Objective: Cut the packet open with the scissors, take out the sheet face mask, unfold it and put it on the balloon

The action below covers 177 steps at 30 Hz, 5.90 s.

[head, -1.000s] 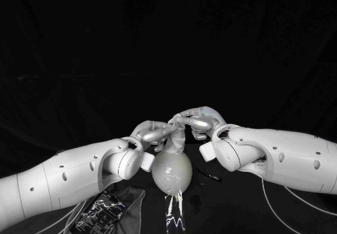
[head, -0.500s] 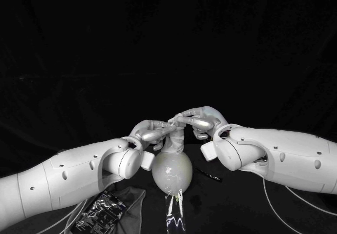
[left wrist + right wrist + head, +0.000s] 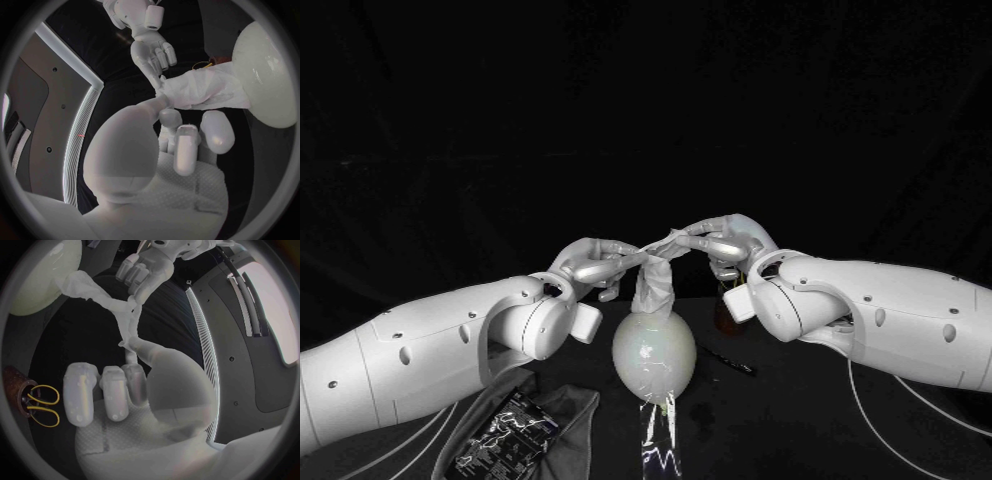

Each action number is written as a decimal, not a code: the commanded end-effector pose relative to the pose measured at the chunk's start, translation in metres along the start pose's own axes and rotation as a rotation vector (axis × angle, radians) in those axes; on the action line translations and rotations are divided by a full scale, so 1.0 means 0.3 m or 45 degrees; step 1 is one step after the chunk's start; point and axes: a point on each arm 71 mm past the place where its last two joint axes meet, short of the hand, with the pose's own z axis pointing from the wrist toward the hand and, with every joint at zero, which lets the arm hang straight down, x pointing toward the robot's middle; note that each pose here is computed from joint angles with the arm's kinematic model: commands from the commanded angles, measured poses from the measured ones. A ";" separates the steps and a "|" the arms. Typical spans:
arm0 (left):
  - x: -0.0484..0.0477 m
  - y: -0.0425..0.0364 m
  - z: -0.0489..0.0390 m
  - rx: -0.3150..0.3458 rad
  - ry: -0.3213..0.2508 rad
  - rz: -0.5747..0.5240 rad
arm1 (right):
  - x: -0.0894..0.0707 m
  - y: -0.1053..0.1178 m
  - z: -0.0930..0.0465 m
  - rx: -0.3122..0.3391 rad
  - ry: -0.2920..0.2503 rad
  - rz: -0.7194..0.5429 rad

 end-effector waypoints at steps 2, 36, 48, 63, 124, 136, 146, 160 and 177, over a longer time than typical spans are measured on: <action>-0.001 -0.054 0.009 0.009 0.112 0.053 | 0.005 0.027 0.015 -0.090 0.068 -0.106; -0.195 -0.337 0.115 -0.071 0.191 0.526 | -0.110 0.231 0.161 -0.355 0.190 -0.681; -0.205 -0.371 0.133 -0.035 0.154 0.645 | -0.098 0.257 0.174 -0.425 0.227 -0.847; -0.231 -0.394 0.149 0.077 0.065 0.829 | -0.110 0.290 0.179 -0.444 0.204 -0.981; -0.251 -0.505 0.194 0.324 -0.020 1.358 | -0.091 0.448 0.217 -0.655 -0.045 -1.859; -0.255 -0.499 0.200 0.316 -0.029 1.391 | -0.071 0.512 0.206 -0.778 -0.127 -1.899; -0.270 -0.516 0.191 0.358 -0.084 1.331 | -0.035 0.497 0.212 -0.774 -0.038 -1.933; -0.276 -0.602 0.180 0.371 -0.068 1.380 | -0.042 0.415 0.221 -0.734 -0.062 -1.915; -0.255 -0.566 0.188 0.306 0.016 1.485 | -0.075 0.496 0.205 -0.841 -0.233 -1.837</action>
